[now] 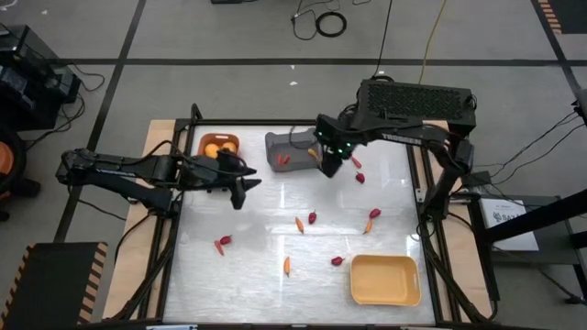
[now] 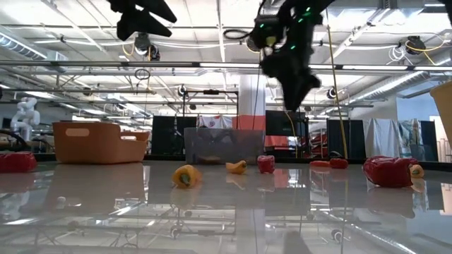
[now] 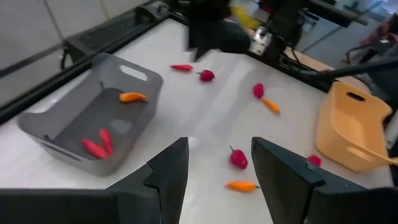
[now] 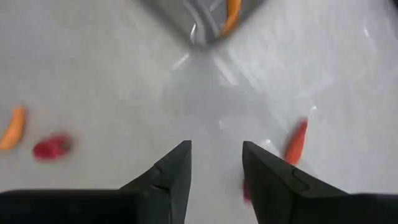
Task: Sort produce into baskets
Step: Put the yellow chili pepper into the black bin
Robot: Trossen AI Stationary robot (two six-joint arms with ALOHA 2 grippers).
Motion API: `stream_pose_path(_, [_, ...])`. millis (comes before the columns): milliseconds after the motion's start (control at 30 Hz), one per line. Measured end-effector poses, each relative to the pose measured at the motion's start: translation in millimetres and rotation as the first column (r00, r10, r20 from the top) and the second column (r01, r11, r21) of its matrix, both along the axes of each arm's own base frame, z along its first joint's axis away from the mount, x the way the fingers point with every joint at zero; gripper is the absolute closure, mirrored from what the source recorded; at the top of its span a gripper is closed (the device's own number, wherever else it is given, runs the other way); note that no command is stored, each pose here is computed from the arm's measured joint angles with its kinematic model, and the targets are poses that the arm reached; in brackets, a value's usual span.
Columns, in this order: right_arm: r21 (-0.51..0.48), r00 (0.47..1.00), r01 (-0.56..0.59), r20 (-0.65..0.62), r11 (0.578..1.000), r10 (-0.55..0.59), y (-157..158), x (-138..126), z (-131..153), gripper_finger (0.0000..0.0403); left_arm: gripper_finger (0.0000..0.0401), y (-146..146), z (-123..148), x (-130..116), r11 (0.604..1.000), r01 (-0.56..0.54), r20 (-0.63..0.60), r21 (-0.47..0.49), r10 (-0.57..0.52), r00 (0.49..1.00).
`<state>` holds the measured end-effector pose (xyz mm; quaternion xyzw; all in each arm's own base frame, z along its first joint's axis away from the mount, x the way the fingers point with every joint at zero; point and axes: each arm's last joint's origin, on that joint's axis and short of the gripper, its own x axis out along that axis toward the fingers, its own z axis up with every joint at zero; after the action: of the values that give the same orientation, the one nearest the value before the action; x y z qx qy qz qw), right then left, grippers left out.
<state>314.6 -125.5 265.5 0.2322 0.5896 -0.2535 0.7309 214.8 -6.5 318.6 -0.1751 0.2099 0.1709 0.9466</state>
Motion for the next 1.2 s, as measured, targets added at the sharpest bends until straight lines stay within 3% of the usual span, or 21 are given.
stream_pose_path(100, [0.016, 0.999, 0.035, -0.005, 0.999, -0.035, 15.6, -16.8, 6.5, 0.0273, 0.0218, 3.3, 0.2, -0.1, 0.999, -0.030, -0.004, 0.037, 0.030, 1.000])
stream_pose_path(267, [0.056, 0.975, 0.220, 0.009, 0.974, -0.221, 44.2, -56.3, 6.1, 0.0281, 0.0218, 11.5, 0.6, 0.0, 0.996, -0.054, -0.009, 0.069, 0.055, 0.998])
stream_pose_path(433, [0.126, 0.896, 0.439, 0.016, 0.890, -0.444, 81.7, -92.0, -9.6, 0.0282, 0.0218, 24.3, -2.4, 4.7, 0.991, -0.111, -0.017, 0.071, 0.113, 0.993])
stream_pose_path(600, [0.181, 0.806, 0.585, -0.021, 0.790, -0.592, 115.8, -115.4, -32.6, 0.0282, 0.0218, 36.7, -10.8, 21.4, 0.988, -0.141, -0.013, 0.058, 0.142, 0.990])
stream_pose_path(700, [0.209, 0.779, 0.621, -0.054, 0.756, -0.625, 130.8, -121.3, -42.5, 0.0282, 0.0218, 39.4, -16.2, 32.7, 0.995, -0.100, -0.003, 0.028, 0.100, 0.995])
stream_pose_path(867, [0.231, 0.761, 0.638, -0.041, 0.735, -0.647, 152.0, -121.1, -46.3, 0.0282, 0.0218, 40.3, -25.8, 47.9, 0.999, -0.054, -0.002, 0.002, 0.054, 0.999])
stream_pose_path(1033, [0.216, 0.721, 0.673, 0.022, 0.707, -0.693, 170.6, -122.7, -46.0, 0.0282, 0.0218, 40.0, -37.2, 59.3, 1.000, -0.011, -0.027, -0.026, 0.011, 1.000])
stream_pose_path(1200, [0.173, 0.694, 0.710, -0.009, 0.683, -0.720, 182.2, -120.7, -55.8, 0.0282, 0.0218, 38.5, -43.0, 67.1, 0.997, 0.050, -0.019, -0.066, -0.051, 0.999])
